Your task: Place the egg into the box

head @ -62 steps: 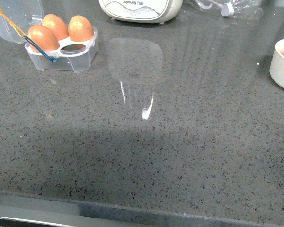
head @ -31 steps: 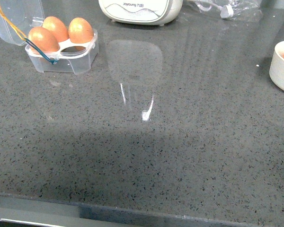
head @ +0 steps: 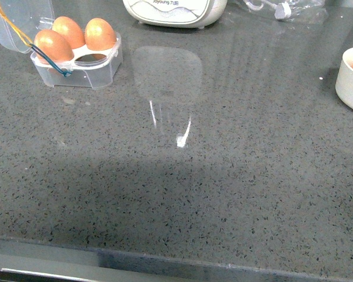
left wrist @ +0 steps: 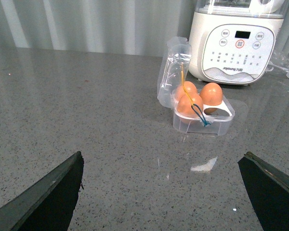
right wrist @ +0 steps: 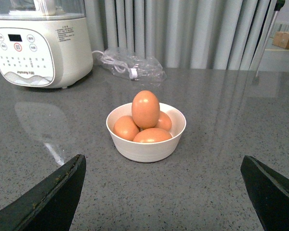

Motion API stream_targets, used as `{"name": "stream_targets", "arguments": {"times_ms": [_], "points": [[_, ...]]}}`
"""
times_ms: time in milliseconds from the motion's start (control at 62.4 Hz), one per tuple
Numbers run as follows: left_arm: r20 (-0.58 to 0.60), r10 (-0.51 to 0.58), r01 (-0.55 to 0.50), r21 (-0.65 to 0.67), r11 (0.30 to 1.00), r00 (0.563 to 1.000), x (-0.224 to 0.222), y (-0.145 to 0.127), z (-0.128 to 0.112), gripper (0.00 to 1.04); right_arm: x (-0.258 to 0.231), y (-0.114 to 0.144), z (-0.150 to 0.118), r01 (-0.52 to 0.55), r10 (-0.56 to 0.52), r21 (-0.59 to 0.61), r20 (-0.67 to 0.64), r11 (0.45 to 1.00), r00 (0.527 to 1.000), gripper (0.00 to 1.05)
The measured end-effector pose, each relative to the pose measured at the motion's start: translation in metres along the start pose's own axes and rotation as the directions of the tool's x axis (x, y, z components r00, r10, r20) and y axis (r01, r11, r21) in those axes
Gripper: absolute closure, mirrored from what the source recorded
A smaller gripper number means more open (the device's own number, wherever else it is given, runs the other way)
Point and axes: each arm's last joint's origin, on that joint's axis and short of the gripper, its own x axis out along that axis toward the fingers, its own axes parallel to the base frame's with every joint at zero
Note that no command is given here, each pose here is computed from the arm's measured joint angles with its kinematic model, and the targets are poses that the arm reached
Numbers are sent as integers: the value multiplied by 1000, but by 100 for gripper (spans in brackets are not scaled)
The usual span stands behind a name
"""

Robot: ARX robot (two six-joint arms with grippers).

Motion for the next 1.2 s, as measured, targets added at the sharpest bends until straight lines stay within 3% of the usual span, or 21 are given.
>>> {"name": "stream_targets", "arguments": {"times_ms": [321,433,625,818,978,1203], "points": [[0,0,0,0,1000,1000,0,0,0,7,1,0,2,19,-18,-24,27,1000,999,7],[0,0,0,0,1000,1000,0,0,0,7,13,4,22,65,-45,-106,186,992,981,7],[0,0,0,0,1000,1000,0,0,0,7,66,12,58,53,-26,-104,240,993,970,7],[0,0,0,0,1000,1000,0,0,0,7,140,20,54,13,-12,-57,18,998,1000,7],[0,0,0,0,1000,1000,0,0,0,7,185,23,47,-10,10,4,-158,1000,987,7],[0,0,0,0,1000,1000,0,0,0,7,204,22,43,-9,22,47,-277,999,961,7]]}}
